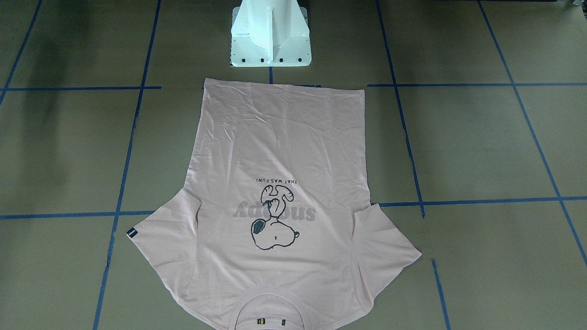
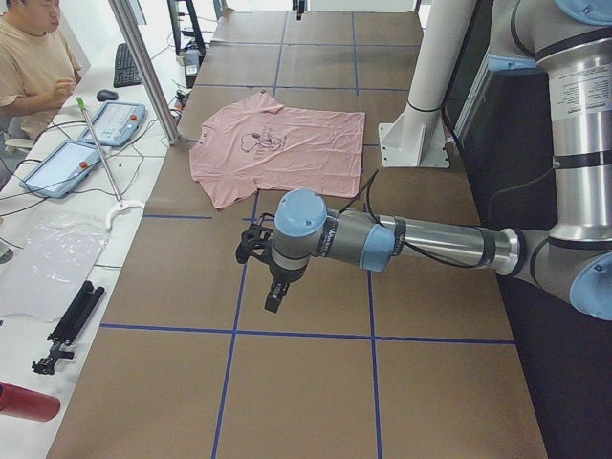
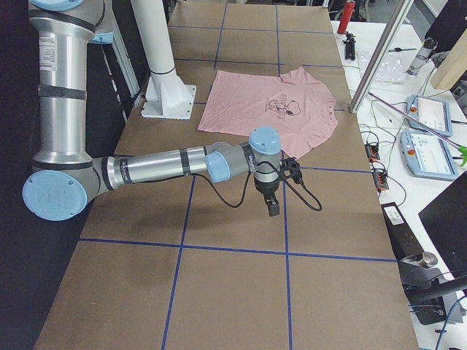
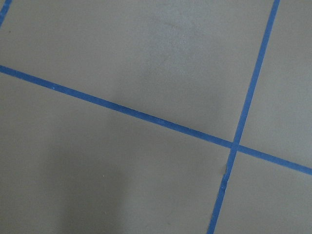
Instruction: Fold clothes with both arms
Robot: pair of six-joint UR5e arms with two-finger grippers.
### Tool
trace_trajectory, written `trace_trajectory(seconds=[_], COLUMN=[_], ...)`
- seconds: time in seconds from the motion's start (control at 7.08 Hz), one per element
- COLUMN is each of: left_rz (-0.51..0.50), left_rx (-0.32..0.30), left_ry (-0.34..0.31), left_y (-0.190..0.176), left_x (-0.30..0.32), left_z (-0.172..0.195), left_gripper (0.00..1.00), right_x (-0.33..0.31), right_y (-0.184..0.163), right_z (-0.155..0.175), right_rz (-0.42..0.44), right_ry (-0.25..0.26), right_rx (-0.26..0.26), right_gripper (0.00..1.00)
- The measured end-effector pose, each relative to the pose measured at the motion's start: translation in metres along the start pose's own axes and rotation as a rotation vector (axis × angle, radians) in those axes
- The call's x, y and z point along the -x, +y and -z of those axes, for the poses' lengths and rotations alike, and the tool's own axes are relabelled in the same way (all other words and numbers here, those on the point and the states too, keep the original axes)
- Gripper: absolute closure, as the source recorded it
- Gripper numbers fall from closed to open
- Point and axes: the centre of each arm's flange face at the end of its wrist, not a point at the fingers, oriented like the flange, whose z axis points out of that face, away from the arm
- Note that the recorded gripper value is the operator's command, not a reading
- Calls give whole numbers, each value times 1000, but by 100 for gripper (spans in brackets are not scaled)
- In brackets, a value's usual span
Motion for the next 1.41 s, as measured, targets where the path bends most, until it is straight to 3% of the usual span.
trace_trajectory(seconds=[0.42, 1.41], left_rz=[13, 11], left_rx=[6, 13], left_ry=[3, 4], left_y=[0, 7], left_x=[3, 5], left_z=[-4, -7], left_gripper=[0, 0], right_x=[-24, -31], right_y=[23, 27], right_z=[15, 7], right_rz=[-92, -94], right_ry=[-108, -117], right_rx=[-2, 2], right_gripper=[0, 0])
